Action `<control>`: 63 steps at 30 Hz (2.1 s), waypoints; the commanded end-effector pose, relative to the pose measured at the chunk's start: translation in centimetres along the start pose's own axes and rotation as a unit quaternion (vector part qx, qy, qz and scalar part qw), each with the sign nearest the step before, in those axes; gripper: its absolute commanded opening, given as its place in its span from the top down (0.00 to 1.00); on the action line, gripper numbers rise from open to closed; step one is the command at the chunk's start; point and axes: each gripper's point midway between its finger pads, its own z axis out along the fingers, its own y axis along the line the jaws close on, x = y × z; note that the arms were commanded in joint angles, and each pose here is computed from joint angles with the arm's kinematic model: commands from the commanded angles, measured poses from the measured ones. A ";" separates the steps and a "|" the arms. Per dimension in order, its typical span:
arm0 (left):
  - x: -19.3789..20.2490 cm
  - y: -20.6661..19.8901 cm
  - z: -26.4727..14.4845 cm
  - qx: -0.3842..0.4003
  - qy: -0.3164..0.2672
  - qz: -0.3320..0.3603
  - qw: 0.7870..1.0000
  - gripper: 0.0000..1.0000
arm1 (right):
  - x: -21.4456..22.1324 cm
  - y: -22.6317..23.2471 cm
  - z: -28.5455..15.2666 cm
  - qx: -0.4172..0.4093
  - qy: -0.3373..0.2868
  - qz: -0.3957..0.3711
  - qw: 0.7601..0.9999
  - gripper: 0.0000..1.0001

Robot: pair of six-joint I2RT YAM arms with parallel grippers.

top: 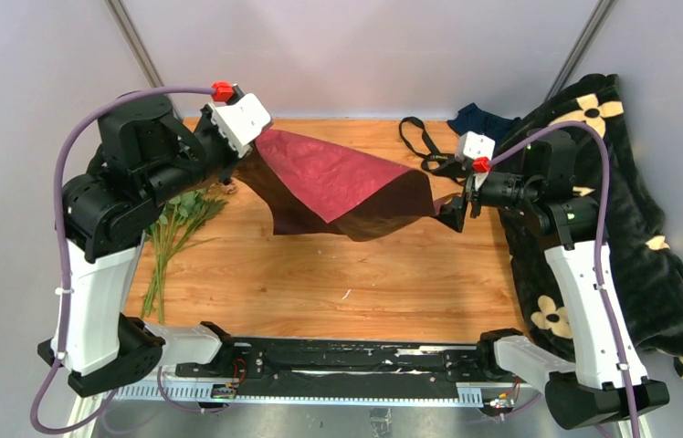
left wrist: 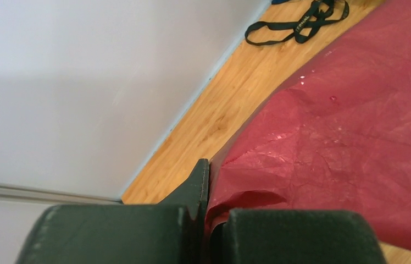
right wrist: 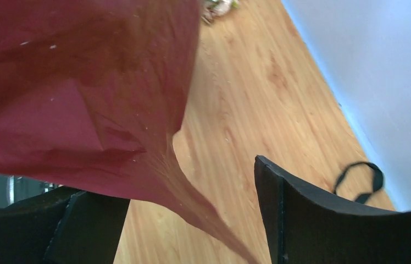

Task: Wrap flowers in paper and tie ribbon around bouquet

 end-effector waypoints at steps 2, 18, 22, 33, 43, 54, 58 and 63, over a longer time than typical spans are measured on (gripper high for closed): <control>0.2 0.7 0.3 -0.018 0.014 -0.006 1.000 1.00 | -0.8 3.2 0.4 -0.087 -0.053 0.043 0.994 0.22; -1.3 2.0 -2.2 -0.051 -0.014 -0.022 0.998 1.00 | -7.0 4.7 -0.3 -0.039 -0.074 0.133 0.988 1.00; -3.1 0.1 -6.0 -0.011 -0.073 -0.037 0.997 1.00 | -10.5 6.3 -1.9 -0.009 -0.068 0.137 0.988 1.00; -2.9 -3.3 -11.3 0.046 -0.104 -0.070 0.991 1.00 | -14.6 8.4 -6.7 -0.006 -0.041 0.178 0.983 1.00; 4.5 -2.1 3.2 0.047 0.114 -0.040 0.992 1.00 | -5.2 -4.5 2.9 0.103 0.099 0.279 0.950 1.00; 20.5 -1.6 23.0 0.120 0.287 -0.069 0.948 1.00 | 15.0 -14.1 11.7 0.153 0.271 0.412 0.857 1.00; 27.1 -2.4 27.7 0.119 0.334 -0.090 0.931 1.00 | 21.8 -15.3 12.9 0.178 0.318 0.442 0.820 1.00; 31.7 -2.2 30.8 0.097 0.354 -0.081 0.927 0.79 | 27.3 -16.1 13.3 0.192 0.354 0.458 0.793 1.00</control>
